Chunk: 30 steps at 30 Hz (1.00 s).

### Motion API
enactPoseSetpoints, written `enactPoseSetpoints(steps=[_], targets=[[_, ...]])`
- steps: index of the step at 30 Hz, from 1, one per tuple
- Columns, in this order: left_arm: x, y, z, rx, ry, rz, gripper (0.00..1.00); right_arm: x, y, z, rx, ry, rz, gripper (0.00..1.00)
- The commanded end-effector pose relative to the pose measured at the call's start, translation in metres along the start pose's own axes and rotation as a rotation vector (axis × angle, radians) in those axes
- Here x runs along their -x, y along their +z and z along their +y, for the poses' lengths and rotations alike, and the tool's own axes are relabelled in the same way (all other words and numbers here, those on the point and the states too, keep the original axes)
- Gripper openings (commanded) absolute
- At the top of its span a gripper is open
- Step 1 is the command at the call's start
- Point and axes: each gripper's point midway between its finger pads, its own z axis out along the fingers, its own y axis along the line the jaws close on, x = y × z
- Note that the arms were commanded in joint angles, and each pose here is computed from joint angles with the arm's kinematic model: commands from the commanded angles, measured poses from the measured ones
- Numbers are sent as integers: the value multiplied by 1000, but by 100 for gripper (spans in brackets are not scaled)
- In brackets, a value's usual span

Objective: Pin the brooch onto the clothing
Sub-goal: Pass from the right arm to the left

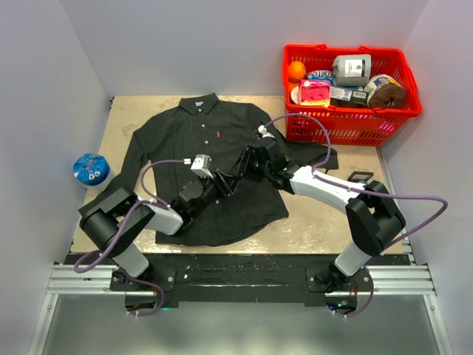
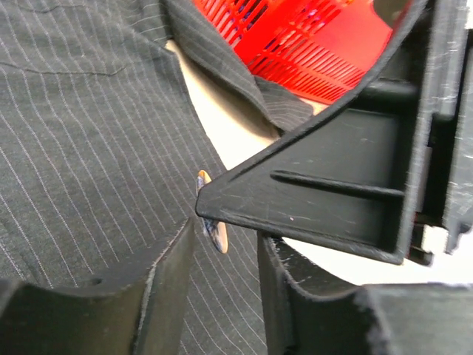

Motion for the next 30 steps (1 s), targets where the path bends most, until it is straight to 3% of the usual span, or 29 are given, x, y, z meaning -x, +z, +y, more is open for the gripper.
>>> enactPoseSetpoints(steps=[1, 4, 5, 9, 14, 20, 26, 30], targets=[[22, 17, -3, 53, 0, -71, 42, -4, -9, 20, 69, 10, 16, 34], [27, 17, 3, 90, 9, -89, 36, -4, -9, 19, 67, 9, 16, 34], [28, 17, 4, 95, 12, -93, 29, -5, -9, 19, 66, 9, 17, 34], [29, 17, 8, 118, 39, -100, 17, -3, -10, 20, 71, 10, 13, 34], [31, 19, 8, 125, 66, -98, 0, 0, -16, 25, 83, 10, 4, 42], [34, 15, 6, 110, 150, -88, 0, 9, -28, 30, 91, 9, -23, 63], [46, 9, -10, 54, 337, -93, 0, 20, -43, 60, 220, 94, -46, 67], [52, 3, -23, 54, 580, -106, 0, 39, -59, 69, 236, 121, -109, 67]])
